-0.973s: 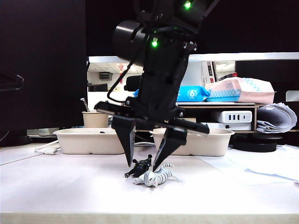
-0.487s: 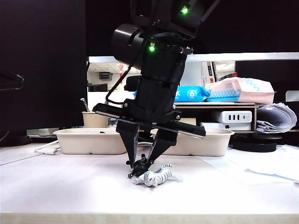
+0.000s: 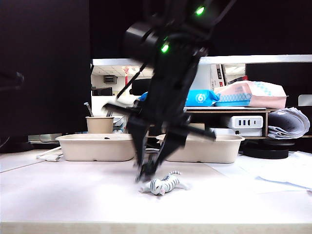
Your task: Put the dolls with similar sizes into the same paper box, while dolls with different sizes go into separate paper boxes.
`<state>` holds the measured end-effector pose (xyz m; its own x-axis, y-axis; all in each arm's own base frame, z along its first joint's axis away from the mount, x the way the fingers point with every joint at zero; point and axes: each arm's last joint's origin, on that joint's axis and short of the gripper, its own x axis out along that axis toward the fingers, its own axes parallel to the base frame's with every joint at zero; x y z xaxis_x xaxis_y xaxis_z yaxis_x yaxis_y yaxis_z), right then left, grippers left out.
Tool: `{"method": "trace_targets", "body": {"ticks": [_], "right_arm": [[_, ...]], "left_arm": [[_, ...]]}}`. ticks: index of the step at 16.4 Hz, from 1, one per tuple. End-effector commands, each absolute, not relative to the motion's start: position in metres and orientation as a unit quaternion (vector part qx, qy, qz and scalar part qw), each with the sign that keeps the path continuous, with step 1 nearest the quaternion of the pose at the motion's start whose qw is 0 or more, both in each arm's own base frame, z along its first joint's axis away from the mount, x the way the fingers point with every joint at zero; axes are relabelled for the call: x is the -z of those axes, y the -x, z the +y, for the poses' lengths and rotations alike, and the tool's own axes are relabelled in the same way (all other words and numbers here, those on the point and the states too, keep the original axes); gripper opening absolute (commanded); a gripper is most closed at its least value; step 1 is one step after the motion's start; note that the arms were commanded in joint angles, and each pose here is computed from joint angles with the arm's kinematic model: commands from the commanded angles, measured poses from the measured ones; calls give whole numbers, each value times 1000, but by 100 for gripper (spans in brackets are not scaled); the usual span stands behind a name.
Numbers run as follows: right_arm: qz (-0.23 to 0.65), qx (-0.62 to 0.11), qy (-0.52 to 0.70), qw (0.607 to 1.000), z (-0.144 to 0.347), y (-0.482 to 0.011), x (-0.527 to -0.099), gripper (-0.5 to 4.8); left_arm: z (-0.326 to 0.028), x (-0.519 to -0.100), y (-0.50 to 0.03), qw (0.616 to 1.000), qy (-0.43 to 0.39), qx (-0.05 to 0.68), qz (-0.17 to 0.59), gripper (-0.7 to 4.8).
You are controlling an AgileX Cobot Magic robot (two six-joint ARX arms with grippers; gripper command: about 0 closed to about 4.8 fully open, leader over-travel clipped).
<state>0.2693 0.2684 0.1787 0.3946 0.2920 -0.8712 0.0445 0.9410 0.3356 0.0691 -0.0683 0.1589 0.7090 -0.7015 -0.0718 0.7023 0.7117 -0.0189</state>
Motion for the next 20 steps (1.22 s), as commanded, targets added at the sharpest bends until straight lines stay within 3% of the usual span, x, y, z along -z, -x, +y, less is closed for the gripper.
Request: {"method": "trace_targets", "body": {"ticks": [1,8,12,13,14,18,20], "right_arm": [[488,-98,-198,844,256,-283,-210,50],[385,-83,-272,878,197,-340,-232,50],[384,-65,-286,876,178,-353,-227,57],[390,-66,-282,874,178,-355,-222,168],[390,-68,-283,874,178,-356,-220,199],[391,-125,-308,858,178,-355,-232,204],[445,-127,-294,837,173,-335,-244,203]], "left_arm": [[-68,-159,-69,924,-4,381,35,-5],[-68,-159,-69,924,-4,380,35,-5],[-68,-159,-69,925,-4,379,34,-5],[-67,-159,-70,928,-4,372,35,-5],[-66,-159,-71,930,-4,365,35,-5],[-65,-159,-72,932,-5,359,37,-5],[-69,-152,-76,930,-20,358,79,-5]]}}
